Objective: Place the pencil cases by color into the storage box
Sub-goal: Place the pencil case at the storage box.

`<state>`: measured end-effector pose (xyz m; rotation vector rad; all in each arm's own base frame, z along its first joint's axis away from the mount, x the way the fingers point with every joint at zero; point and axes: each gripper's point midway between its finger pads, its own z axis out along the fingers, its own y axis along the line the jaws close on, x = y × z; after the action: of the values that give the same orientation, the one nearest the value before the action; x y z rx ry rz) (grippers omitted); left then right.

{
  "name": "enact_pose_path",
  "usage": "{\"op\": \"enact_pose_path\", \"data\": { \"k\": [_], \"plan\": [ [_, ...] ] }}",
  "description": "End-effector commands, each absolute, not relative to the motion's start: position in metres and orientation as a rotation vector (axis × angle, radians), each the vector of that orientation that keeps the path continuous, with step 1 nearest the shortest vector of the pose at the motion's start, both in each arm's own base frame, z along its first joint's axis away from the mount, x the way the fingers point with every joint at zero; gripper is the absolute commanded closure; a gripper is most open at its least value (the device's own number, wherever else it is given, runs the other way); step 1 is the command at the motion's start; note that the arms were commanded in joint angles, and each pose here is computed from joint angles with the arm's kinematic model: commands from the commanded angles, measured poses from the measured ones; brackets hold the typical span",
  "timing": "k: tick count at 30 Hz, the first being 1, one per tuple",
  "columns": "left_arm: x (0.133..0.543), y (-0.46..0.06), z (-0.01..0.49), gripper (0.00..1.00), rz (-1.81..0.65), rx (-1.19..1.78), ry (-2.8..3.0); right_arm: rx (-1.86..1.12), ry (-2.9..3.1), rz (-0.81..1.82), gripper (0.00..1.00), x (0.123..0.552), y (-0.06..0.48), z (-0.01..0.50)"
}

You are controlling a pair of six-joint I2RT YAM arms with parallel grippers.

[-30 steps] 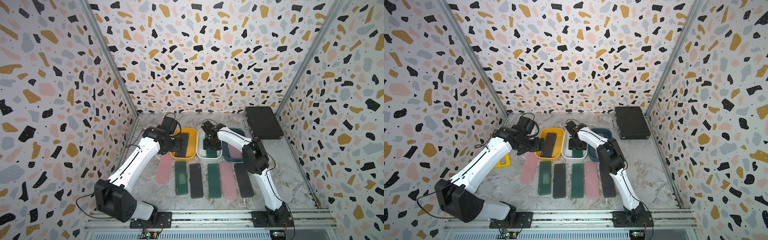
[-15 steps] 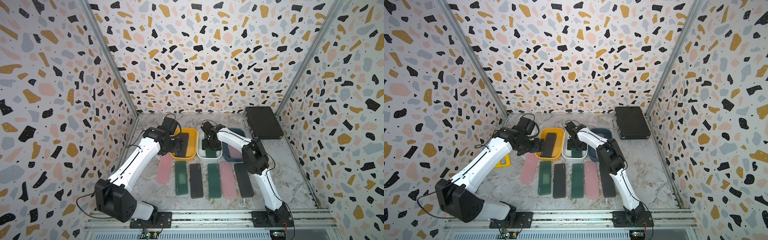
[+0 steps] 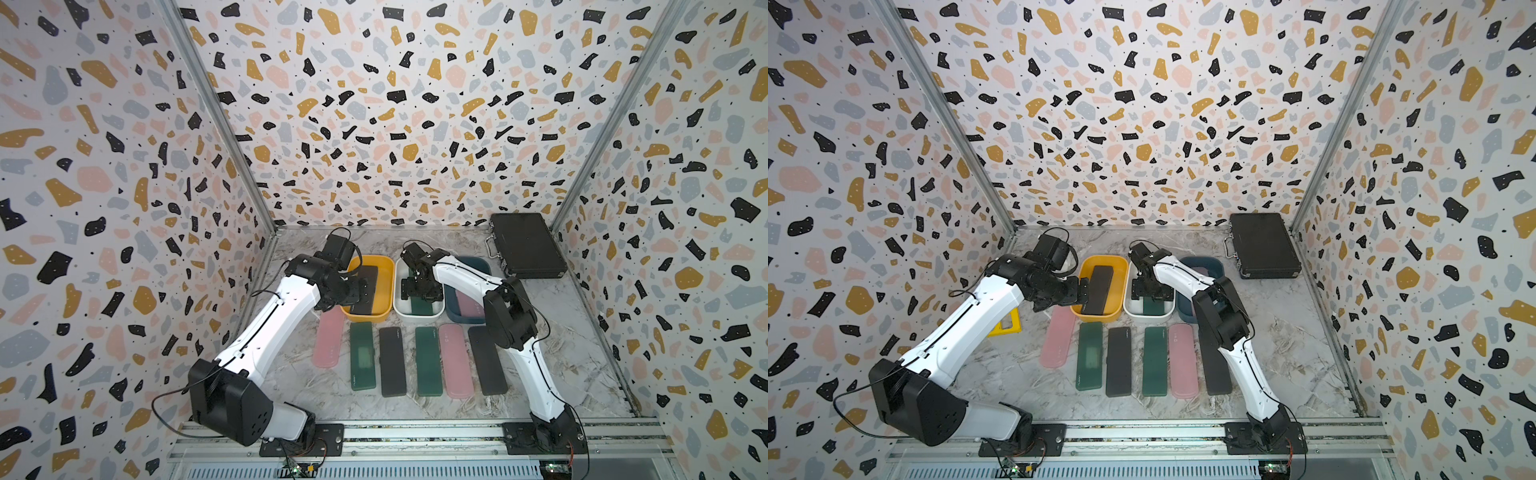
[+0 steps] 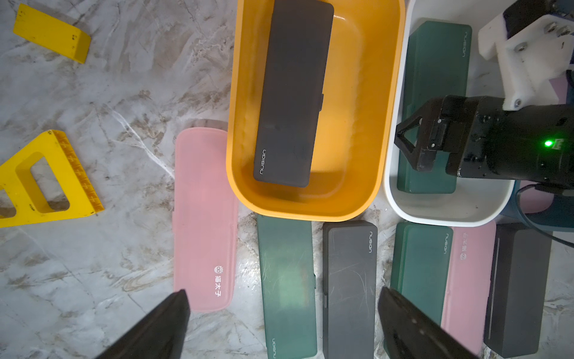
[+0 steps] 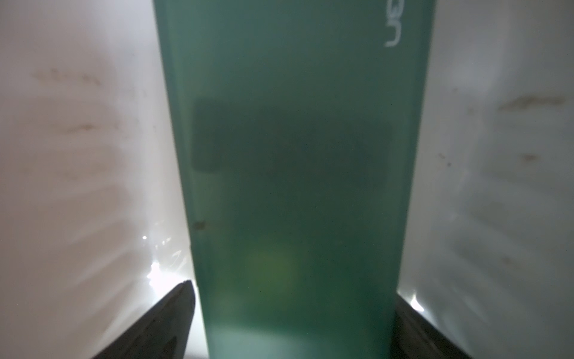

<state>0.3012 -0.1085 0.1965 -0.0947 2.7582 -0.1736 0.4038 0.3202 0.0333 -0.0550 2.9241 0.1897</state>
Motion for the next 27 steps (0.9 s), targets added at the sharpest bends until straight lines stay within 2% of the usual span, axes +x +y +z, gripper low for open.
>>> {"op": "enact_pose_path", "data": {
  "k": [1,14,27],
  "plan": [
    [0.292,-0.1,0.201,0.01,-0.143,-0.089,2.75,-0.033,2.873,0.172,0.06,0.404,0.31,0.068],
    [0.281,-0.079,0.187,0.0,-0.066,-0.15,2.815,-0.045,2.777,0.234,0.0,0.407,0.309,0.12],
    [0.265,-0.043,0.14,0.0,-0.059,-0.289,2.994,-0.156,2.667,0.223,0.0,0.393,0.288,0.177]
  ]
}}
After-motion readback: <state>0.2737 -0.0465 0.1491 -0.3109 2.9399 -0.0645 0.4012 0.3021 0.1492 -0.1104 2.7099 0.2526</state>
